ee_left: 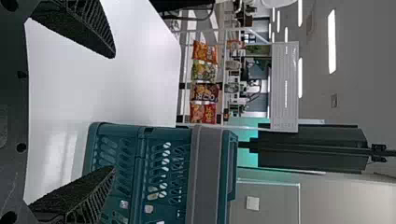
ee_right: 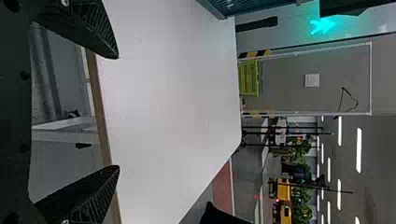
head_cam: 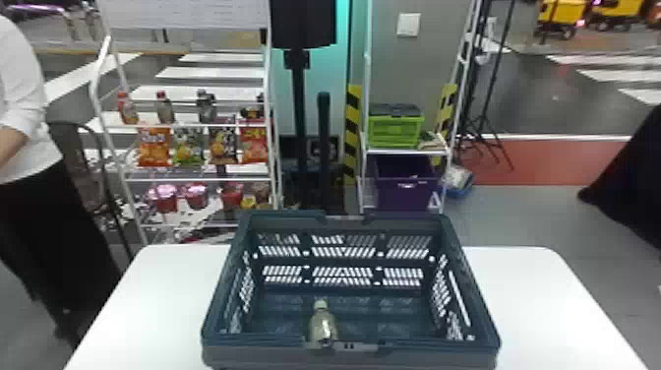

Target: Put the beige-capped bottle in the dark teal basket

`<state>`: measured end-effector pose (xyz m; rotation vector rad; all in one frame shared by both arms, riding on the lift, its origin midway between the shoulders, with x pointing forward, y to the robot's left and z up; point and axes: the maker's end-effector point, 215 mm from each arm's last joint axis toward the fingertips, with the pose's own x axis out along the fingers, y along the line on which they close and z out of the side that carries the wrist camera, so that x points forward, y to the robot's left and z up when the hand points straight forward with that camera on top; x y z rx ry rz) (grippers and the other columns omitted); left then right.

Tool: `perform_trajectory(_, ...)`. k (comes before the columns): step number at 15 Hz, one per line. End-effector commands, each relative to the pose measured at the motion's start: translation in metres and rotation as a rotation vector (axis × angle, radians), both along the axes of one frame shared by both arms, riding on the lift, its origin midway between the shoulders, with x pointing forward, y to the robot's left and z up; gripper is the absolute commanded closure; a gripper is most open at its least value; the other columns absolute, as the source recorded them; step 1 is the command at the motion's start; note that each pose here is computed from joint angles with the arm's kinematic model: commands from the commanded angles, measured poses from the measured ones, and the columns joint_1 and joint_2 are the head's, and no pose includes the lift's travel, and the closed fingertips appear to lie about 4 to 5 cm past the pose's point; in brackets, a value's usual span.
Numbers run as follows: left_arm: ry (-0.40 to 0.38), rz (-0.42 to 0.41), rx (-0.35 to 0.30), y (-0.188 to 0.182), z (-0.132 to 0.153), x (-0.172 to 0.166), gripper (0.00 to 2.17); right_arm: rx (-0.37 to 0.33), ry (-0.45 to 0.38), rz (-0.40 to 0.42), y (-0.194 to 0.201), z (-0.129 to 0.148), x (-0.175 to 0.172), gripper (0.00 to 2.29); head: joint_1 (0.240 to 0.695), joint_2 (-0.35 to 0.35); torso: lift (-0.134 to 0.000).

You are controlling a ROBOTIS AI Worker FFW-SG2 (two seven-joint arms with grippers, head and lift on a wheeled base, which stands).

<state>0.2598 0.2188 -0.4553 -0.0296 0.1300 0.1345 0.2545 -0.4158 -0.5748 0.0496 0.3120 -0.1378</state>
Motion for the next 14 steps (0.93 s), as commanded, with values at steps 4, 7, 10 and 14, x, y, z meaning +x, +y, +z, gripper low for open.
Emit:
perform_trajectory(4, -0.012, -0.03, -0.012, -0.016, 0.01, 0.012, 0.0, -0.012, -0.058, 0.004, 0.002, 0.027, 0.011, 0.03, 0.499, 0.0, 0.0)
perform_trajectory(7, -0.023, -0.04, -0.014, -0.018, 0.018, 0.016, 0.0, -0.022, -0.087, -0.003, 0.001, 0.037, 0.009, 0.02, 0.499, 0.0, 0.0)
perform_trajectory(10, -0.062, -0.047, -0.018, -0.019, 0.036, 0.025, 0.0, -0.048, -0.146, 0.021, 0.003, 0.071, 0.026, 0.02, 0.499, 0.0, 0.0)
perform_trajectory(14, -0.11, -0.056, -0.029, -0.023, 0.055, 0.034, 0.0, -0.083, -0.225, 0.084, 0.017, 0.132, 0.056, 0.02, 0.499, 0.0, 0.0)
